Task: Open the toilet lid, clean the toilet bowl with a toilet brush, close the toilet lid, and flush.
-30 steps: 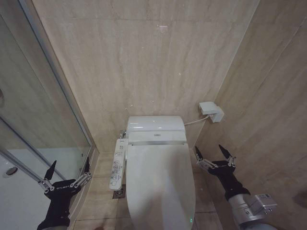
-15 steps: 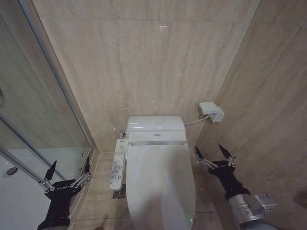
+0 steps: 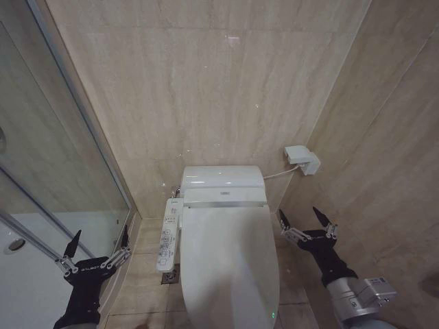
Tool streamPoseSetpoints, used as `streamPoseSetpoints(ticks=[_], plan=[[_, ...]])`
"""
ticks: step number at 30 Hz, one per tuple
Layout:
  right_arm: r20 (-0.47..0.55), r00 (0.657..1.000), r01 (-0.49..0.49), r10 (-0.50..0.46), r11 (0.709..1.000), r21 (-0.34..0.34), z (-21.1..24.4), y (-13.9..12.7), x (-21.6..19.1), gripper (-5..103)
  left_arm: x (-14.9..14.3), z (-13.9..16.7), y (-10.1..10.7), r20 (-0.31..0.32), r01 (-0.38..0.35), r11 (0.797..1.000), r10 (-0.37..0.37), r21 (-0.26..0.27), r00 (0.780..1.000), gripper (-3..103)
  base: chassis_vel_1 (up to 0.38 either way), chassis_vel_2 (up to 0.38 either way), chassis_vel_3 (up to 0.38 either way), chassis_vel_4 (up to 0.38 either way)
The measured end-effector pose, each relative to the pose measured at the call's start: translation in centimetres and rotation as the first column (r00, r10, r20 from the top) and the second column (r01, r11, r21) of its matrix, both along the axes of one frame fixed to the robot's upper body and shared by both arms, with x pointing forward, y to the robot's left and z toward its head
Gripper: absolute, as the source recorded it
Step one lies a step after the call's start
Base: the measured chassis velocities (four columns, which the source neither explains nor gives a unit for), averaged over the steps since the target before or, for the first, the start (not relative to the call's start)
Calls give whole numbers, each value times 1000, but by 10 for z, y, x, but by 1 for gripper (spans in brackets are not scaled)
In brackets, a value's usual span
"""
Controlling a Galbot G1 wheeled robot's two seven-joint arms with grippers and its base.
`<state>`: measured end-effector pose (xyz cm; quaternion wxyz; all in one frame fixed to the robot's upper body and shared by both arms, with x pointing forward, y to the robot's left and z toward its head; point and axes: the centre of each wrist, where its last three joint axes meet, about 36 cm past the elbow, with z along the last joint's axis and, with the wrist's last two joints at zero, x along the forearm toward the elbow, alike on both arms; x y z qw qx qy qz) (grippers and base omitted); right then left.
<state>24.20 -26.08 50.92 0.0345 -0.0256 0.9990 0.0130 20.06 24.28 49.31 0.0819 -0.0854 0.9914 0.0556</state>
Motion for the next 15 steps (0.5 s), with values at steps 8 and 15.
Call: streamPoseSetpoints(ticks=[8,15], plan=[[0,1000,0,0,1000,0,0,0,0,100,0,0,0,0,0,1000,0,0,1000,100,0,0,0,0],[0,1000,0,0,1000,0,0,0,0,100,0,0,0,0,0,1000,0,0,1000,100,0,0,0,0]])
